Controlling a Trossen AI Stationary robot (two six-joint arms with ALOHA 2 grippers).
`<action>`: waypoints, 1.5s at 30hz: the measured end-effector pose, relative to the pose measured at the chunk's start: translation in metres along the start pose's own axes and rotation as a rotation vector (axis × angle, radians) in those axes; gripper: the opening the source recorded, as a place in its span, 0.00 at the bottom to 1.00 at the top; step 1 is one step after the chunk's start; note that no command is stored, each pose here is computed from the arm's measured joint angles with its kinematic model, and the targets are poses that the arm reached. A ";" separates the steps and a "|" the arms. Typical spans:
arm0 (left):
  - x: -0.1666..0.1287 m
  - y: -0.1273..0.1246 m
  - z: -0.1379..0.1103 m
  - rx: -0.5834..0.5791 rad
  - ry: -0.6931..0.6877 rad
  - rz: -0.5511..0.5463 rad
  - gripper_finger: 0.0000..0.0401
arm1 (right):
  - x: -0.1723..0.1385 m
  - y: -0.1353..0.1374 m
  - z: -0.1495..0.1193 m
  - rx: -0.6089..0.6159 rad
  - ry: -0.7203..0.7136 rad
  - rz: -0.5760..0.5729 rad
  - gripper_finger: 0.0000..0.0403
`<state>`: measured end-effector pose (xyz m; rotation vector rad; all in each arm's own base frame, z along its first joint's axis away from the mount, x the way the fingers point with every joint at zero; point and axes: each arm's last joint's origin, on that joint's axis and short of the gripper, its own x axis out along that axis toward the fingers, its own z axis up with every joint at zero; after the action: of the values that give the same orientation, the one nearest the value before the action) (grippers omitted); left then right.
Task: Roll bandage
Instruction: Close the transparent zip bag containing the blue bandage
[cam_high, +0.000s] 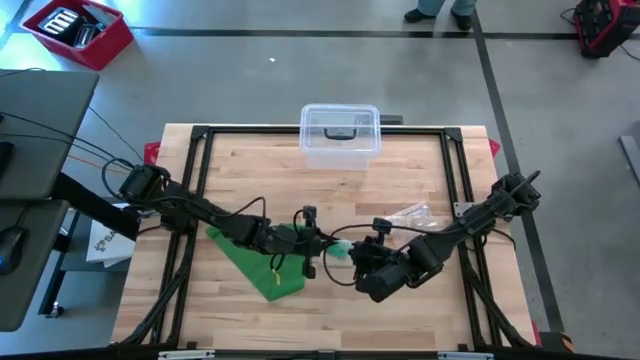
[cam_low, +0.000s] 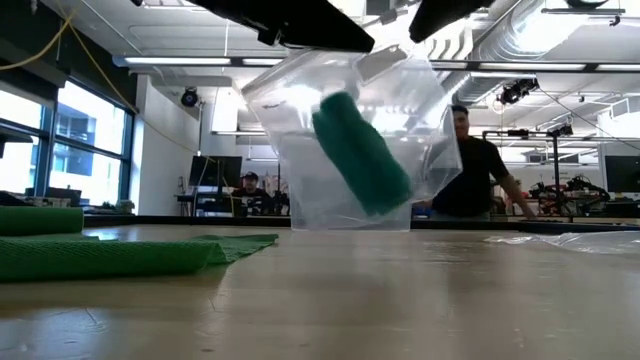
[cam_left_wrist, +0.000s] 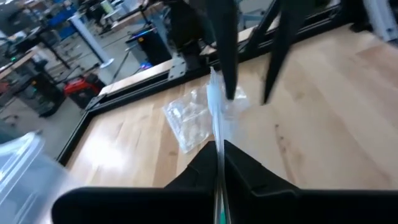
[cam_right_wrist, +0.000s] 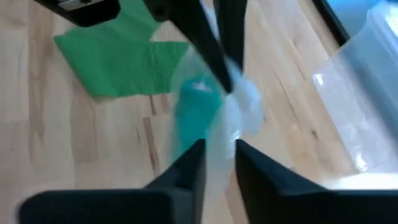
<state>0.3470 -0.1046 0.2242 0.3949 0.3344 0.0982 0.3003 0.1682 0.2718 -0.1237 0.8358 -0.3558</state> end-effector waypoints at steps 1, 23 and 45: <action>0.000 0.000 0.000 0.001 0.006 0.008 0.01 | 0.001 0.001 -0.002 0.000 0.004 -0.001 0.25; -0.018 -0.015 0.012 0.074 -0.032 -0.017 0.00 | 0.035 0.008 -0.056 0.045 -0.078 -0.124 0.04; -0.020 -0.017 0.009 0.033 -0.011 -0.088 0.00 | -0.064 -0.002 -0.055 0.162 -0.318 0.023 0.39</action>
<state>0.3323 -0.1267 0.2315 0.4127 0.3420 0.0049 0.2194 0.1910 0.2807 -0.0185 0.4918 -0.3695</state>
